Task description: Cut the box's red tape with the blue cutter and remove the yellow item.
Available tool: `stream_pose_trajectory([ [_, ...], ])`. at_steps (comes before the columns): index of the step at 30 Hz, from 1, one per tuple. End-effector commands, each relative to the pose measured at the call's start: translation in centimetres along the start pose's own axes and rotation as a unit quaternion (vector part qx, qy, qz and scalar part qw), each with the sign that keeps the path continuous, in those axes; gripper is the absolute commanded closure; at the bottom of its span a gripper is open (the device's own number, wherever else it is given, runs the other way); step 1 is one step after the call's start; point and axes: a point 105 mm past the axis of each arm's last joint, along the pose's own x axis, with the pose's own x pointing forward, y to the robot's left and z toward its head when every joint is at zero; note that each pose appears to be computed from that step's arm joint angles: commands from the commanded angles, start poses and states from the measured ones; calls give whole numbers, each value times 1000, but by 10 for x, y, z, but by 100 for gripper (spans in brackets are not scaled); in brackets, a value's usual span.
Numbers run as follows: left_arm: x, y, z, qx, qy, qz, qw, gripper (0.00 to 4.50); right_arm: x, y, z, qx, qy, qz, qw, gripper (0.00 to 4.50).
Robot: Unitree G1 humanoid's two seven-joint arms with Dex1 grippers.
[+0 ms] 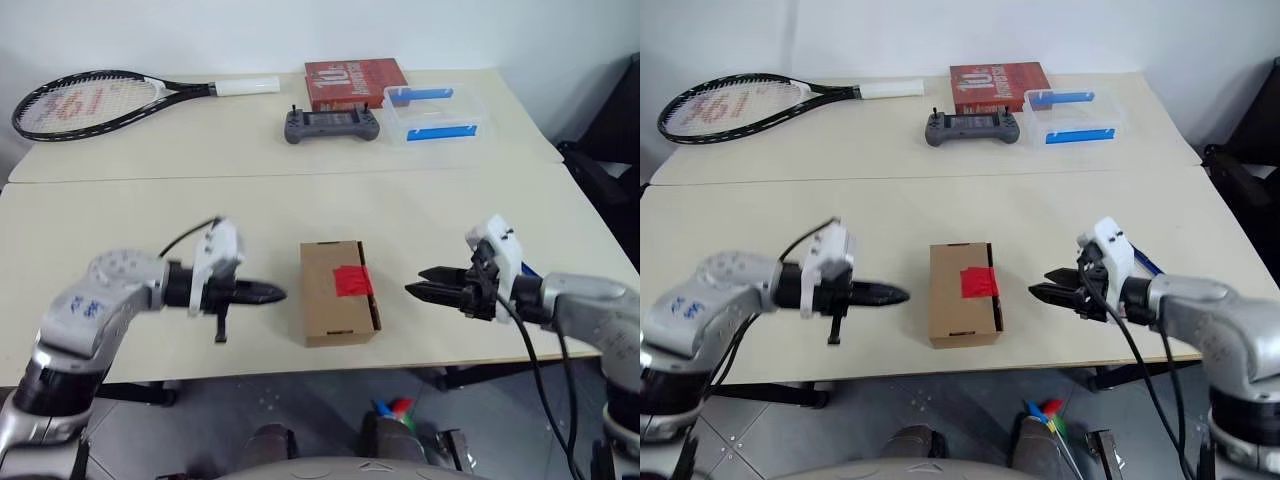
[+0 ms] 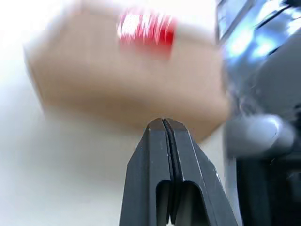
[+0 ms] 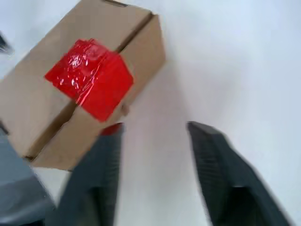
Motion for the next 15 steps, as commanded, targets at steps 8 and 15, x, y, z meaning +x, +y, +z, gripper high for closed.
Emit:
stream_pose_trajectory([
  [8,56,12,-8,57,37,-6,998,450,33,3,6,25,34,-18,999,4],
  [15,57,11,-17,52,45,-3,998,450,35,-4,3,26,58,-38,997,4],
])
